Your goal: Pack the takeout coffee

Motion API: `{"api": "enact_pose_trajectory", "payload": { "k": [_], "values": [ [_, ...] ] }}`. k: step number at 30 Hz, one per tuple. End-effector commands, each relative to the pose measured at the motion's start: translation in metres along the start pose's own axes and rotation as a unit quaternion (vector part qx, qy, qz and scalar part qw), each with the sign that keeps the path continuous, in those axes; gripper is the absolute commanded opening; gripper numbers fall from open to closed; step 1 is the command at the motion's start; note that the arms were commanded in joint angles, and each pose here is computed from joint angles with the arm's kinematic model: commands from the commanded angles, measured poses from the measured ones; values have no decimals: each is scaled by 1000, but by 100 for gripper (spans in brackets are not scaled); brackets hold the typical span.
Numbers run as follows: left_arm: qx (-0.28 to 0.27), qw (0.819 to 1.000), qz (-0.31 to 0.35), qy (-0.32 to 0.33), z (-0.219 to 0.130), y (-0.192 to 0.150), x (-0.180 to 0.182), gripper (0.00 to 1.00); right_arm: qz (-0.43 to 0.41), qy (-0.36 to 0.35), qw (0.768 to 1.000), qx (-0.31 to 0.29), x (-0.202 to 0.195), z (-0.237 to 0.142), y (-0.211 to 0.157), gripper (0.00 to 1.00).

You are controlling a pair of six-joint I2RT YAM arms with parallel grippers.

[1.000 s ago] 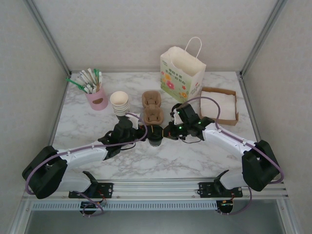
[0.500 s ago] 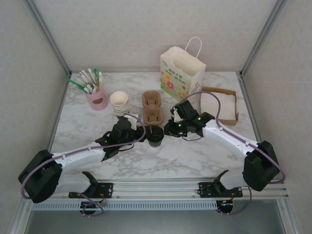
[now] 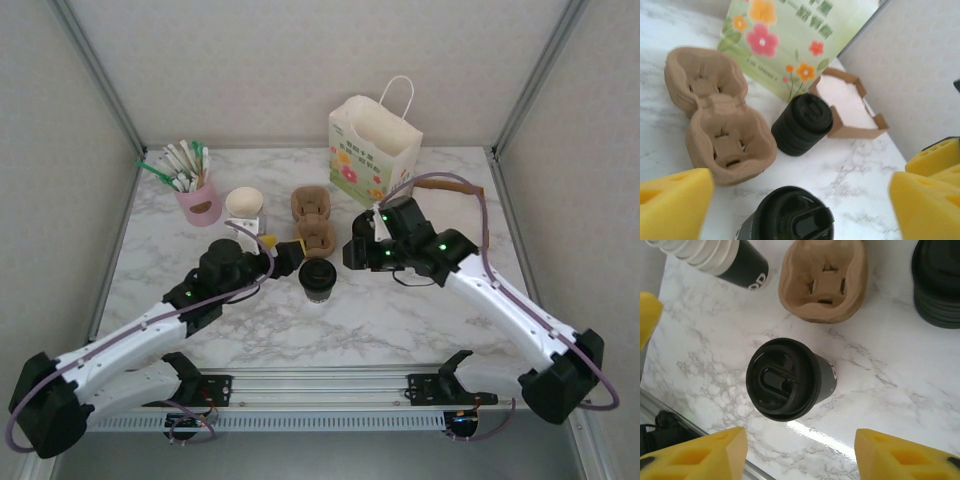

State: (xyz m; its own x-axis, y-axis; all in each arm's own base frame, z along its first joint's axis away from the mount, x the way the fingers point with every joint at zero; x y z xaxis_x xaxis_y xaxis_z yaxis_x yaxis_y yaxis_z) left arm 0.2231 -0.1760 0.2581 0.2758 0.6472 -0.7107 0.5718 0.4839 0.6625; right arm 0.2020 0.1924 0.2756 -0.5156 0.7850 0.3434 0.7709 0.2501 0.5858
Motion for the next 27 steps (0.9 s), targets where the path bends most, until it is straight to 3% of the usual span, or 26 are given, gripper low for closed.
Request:
{"api": "enact_pose_trajectory", "payload": {
  "k": [1, 6, 11, 27],
  "values": [
    [-50, 999, -4, 4, -19, 18, -5, 100, -28, -33, 999, -17, -4, -22, -8, 72],
    [-110, 994, -25, -10, -47, 25, -1, 100, -20, -46, 998, -41, -14, -35, -30, 88],
    [-130, 991, -42, -15, -51, 22, 6, 100, -12, -46, 998, -51, -19, -37, -34, 94],
    [-13, 998, -45, 36, -2, -8, 21, 100, 1, 22, 1000, -8, -13, 4, -35, 92]
  ]
}}
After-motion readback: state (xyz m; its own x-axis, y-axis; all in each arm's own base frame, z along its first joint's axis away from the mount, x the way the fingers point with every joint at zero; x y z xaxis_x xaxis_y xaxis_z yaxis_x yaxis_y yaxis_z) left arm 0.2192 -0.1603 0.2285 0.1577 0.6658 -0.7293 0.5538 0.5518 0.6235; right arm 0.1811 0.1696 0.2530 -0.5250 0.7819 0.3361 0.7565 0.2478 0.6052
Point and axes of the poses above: each hand's point on the last joint's axis, 136 mm out from that joint toward the fingers, its own z axis out along the fingers, its own x axis along the line the jaws close on, y = z × x, the point moved 7 cm from there along -z, back along the fingers, and after that the axes turned 13 degrees about -z, right-handed, at the moved point
